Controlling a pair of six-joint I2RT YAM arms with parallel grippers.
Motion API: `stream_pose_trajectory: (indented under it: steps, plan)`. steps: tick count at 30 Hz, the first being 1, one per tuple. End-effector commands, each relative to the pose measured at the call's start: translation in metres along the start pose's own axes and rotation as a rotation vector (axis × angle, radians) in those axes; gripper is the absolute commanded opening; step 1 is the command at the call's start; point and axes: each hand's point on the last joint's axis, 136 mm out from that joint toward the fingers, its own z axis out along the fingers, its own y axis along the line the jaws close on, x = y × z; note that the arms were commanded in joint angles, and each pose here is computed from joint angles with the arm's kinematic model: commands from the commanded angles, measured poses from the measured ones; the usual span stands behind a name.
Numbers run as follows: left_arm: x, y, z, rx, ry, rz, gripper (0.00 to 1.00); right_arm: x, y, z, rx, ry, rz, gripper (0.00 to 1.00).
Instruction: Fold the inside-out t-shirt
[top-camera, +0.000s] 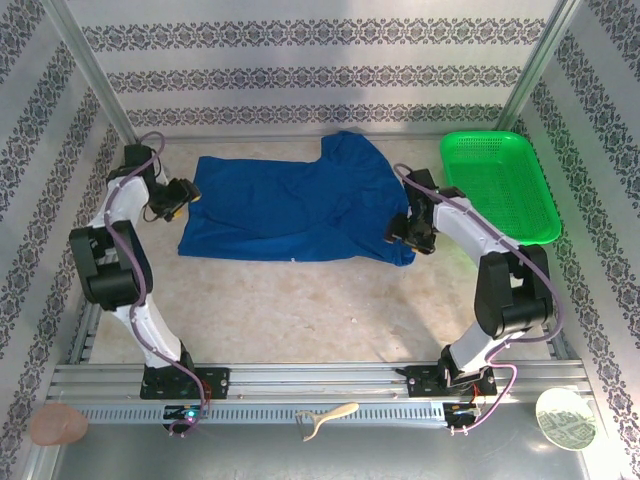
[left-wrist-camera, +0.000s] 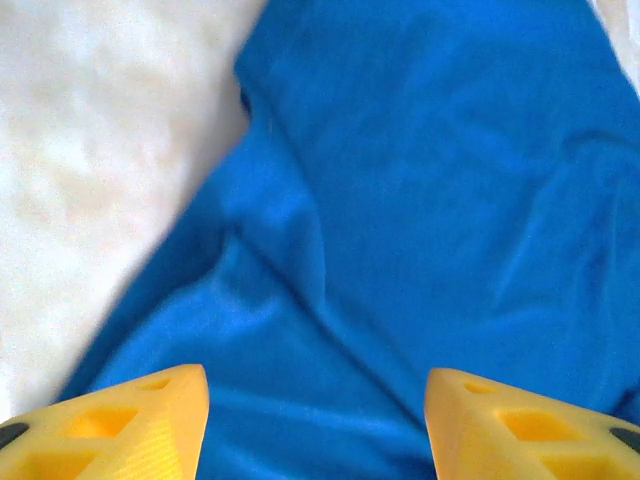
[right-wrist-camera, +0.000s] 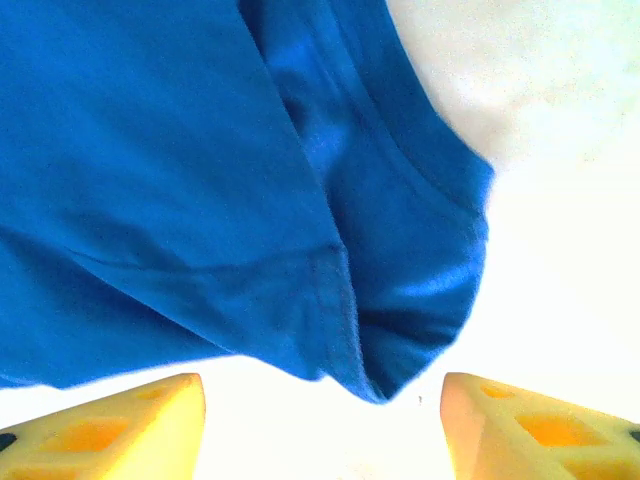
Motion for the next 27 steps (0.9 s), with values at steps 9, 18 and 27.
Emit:
stream_pose_trajectory:
  steps: [9,18,27]
  plan:
    - [0.078,0.043,0.017,-0.057,0.14,-0.103,0.6,0.015,0.008,0.026,0.022,0.045,-0.132,0.62]
    - [0.077,0.051,0.031,-0.076,0.16,-0.118,0.58,0.01,-0.002,0.043,0.085,0.093,-0.167,0.42]
    - [0.061,0.061,0.053,-0.117,0.151,-0.134,0.21,0.011,-0.016,0.031,0.063,0.095,-0.123,0.0]
